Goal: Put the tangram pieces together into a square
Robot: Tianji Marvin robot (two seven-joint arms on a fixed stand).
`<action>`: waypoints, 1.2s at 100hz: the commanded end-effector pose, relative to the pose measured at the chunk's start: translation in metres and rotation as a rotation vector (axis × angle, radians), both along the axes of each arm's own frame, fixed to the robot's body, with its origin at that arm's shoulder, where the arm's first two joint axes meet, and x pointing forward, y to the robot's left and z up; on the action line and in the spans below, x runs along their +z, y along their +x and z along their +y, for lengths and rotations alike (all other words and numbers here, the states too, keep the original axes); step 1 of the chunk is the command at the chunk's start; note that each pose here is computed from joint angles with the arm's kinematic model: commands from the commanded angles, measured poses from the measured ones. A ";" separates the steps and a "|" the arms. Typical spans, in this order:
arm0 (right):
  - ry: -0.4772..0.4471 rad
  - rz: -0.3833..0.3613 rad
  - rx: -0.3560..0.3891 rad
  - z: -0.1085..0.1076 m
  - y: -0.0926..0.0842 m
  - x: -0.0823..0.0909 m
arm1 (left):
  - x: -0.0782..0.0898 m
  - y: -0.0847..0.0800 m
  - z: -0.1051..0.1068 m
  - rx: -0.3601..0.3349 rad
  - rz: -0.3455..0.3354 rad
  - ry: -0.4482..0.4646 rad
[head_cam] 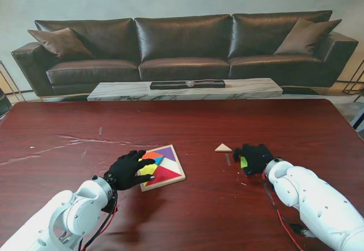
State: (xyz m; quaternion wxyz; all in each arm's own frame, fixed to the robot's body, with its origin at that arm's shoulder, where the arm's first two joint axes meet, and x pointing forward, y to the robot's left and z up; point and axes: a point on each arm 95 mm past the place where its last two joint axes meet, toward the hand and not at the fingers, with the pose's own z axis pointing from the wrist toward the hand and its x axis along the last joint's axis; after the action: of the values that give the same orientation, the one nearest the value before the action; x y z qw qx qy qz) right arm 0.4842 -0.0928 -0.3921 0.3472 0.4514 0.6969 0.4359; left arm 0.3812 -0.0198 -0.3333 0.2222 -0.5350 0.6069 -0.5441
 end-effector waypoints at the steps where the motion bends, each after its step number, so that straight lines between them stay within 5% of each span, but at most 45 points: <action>1: -0.068 0.213 -0.016 -0.012 -0.046 -0.068 | 0.002 -0.001 -0.001 -0.001 -0.002 -0.003; 62: -0.066 0.290 -0.013 -0.008 -0.042 -0.075 | 0.004 -0.003 0.003 0.010 -0.005 0.026; 120: -0.076 0.286 0.010 -0.007 -0.040 -0.075 | 0.004 -0.003 0.003 0.010 -0.018 0.055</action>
State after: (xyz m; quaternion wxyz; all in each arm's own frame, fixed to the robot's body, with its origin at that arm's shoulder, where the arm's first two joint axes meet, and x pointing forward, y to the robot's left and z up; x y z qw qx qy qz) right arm 0.5041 -0.0872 -0.3872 0.3223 0.4647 0.7080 0.4230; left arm 0.3793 -0.0158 -0.3297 0.2441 -0.5276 0.6167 -0.5307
